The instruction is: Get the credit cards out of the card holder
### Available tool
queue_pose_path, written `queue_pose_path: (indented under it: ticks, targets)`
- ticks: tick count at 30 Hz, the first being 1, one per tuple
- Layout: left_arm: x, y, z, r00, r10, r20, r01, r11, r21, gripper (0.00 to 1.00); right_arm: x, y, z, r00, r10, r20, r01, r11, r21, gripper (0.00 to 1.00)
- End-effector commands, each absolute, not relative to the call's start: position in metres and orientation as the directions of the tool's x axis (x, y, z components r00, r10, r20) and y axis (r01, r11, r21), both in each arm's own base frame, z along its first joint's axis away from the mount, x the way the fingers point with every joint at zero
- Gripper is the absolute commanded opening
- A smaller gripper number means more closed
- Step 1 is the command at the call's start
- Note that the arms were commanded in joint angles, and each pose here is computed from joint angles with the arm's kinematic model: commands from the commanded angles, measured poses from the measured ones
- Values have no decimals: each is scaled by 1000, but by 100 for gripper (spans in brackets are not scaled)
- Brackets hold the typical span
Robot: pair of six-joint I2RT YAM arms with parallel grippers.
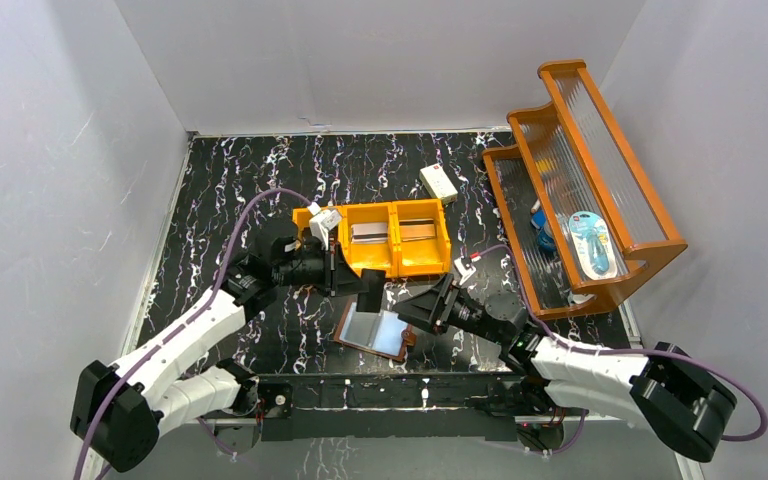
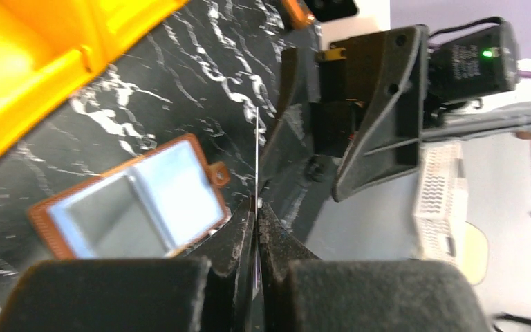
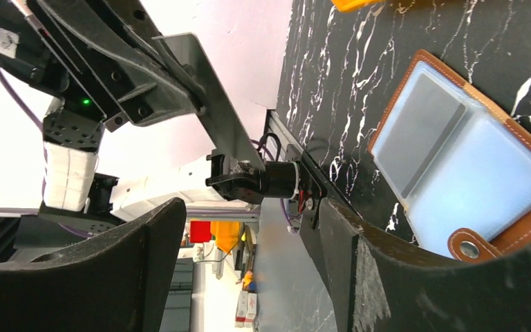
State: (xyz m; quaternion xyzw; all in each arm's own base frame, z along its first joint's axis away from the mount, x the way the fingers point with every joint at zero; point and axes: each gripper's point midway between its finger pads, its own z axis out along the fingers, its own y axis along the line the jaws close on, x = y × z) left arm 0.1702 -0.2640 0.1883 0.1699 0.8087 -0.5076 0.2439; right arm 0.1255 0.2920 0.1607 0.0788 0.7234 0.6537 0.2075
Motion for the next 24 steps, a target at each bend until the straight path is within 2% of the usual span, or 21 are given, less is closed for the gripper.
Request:
queue_pose_path:
  ticks: [1,6,11,16,24]
  targets:
    - [190,-235,184,-702,98,-705,610,593,-525,0,135,287,162,-873,434,-222,-167,162,973,80]
    - [217,-211,191,-554,193,-810,662,692,-288,0,137,282,157,-861,455,-226,-158,181,971,81]
    - [241,-185,190,-363,401,-841,717,697,23,0,138,277,154,-852,475,-219,-146,187,972,82]
    - [262,-167,195,-212,574,-791,724,636,268,0,138,272,146,-848,489,-205,-117,204,972,82]
    - [294,-152,182,-133,769,-625,726,505,467,0,138,267,141,-839,509,-190,-95,207,974,82]
